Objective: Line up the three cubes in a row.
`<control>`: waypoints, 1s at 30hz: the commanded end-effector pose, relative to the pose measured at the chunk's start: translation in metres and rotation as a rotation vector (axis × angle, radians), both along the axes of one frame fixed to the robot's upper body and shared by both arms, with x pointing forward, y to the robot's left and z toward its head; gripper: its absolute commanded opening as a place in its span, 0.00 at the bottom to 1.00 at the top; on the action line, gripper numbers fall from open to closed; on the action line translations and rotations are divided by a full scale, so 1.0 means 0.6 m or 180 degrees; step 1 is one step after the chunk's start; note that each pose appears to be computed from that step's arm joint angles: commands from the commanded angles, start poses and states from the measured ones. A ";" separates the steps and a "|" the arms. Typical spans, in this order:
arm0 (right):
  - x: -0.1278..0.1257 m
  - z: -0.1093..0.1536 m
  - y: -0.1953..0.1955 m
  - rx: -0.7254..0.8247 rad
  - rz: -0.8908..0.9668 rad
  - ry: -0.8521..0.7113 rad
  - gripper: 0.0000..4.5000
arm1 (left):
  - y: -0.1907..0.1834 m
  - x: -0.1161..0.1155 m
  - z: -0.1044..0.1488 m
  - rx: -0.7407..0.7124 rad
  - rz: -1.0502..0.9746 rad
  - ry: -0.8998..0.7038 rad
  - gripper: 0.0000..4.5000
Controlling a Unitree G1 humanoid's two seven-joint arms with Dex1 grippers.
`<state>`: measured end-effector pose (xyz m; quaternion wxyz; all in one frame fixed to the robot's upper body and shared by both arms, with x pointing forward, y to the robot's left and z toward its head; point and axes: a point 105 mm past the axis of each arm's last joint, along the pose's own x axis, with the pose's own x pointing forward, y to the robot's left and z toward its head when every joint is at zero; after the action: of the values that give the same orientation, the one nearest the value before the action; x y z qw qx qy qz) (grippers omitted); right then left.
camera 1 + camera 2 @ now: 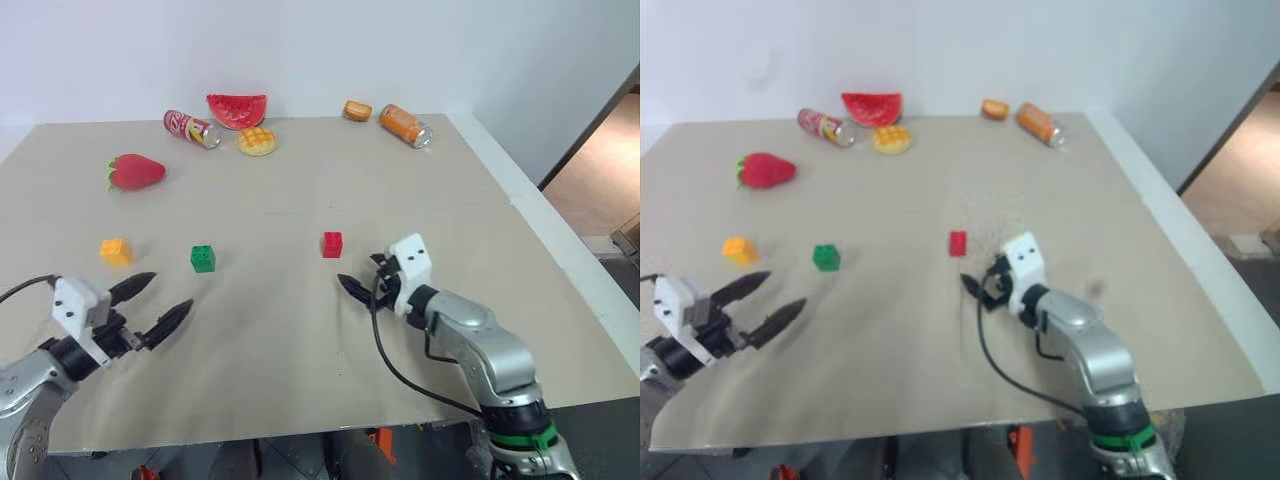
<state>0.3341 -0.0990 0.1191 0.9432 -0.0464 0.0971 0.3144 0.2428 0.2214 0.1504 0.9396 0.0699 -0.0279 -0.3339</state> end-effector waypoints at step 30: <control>0.096 0.009 0.064 -0.0049 -0.0740 -0.0244 0.58 | -0.050 0.039 0.030 -0.0094 -0.0059 -0.0331 1.00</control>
<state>0.3871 -0.0599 0.1089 0.9717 -0.0601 0.0949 0.2077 0.2660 0.1918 0.1611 0.9355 0.0619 -0.0635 -0.3419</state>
